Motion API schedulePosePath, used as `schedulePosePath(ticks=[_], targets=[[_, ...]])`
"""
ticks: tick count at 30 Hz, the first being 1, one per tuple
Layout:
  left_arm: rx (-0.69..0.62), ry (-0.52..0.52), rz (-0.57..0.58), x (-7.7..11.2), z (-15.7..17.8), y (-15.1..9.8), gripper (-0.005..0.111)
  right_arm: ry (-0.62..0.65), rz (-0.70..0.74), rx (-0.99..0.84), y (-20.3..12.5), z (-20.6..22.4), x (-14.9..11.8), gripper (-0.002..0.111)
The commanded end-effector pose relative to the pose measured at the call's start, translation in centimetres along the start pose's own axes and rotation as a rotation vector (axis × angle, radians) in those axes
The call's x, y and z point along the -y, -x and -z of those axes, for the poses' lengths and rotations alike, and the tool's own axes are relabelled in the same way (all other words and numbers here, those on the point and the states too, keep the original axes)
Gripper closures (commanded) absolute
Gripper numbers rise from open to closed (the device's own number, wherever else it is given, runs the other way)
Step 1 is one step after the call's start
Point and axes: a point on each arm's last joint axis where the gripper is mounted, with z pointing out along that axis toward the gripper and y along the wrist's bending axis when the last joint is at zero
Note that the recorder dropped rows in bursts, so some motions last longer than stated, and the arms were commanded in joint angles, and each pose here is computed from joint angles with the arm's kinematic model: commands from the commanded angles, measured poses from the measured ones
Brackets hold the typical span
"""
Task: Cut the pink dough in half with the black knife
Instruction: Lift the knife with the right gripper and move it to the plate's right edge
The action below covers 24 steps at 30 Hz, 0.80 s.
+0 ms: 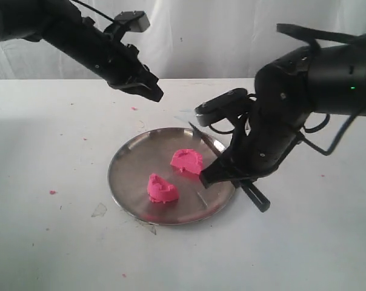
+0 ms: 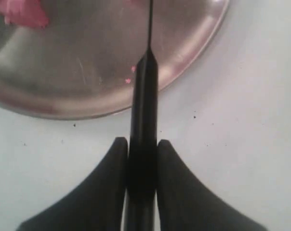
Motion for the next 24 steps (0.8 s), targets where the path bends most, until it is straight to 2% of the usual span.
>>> schedulePosePath(ticks=[1, 6, 10, 17, 24], targets=[[0.034, -0.008, 0.0, 1.9, 2.9, 0.6, 0.107, 0.089, -0.209, 0.101, -1.3, 0.8, 0.9, 0.108], [0.082, -0.018, -0.006, 4.1, 5.8, 0.8, 0.107, 0.281, -0.527, 0.254, -1.9, 0.0, 0.3, 0.108], [0.114, -0.026, -0.016, 6.1, 8.1, 0.4, 0.107, 0.311, -0.698, 0.3, -2.6, -1.5, 0.4, 0.108], [0.157, -0.05, 0.001, 8.4, 10.3, -1.0, 0.107, 0.293, -0.799, 0.322, -3.2, -2.7, 0.7, 0.108], [0.191, -0.054, -0.013, 10.1, 11.8, -2.6, 0.107, 0.284, -0.844, 0.26, -3.5, -4.4, 0.5, 0.108]])
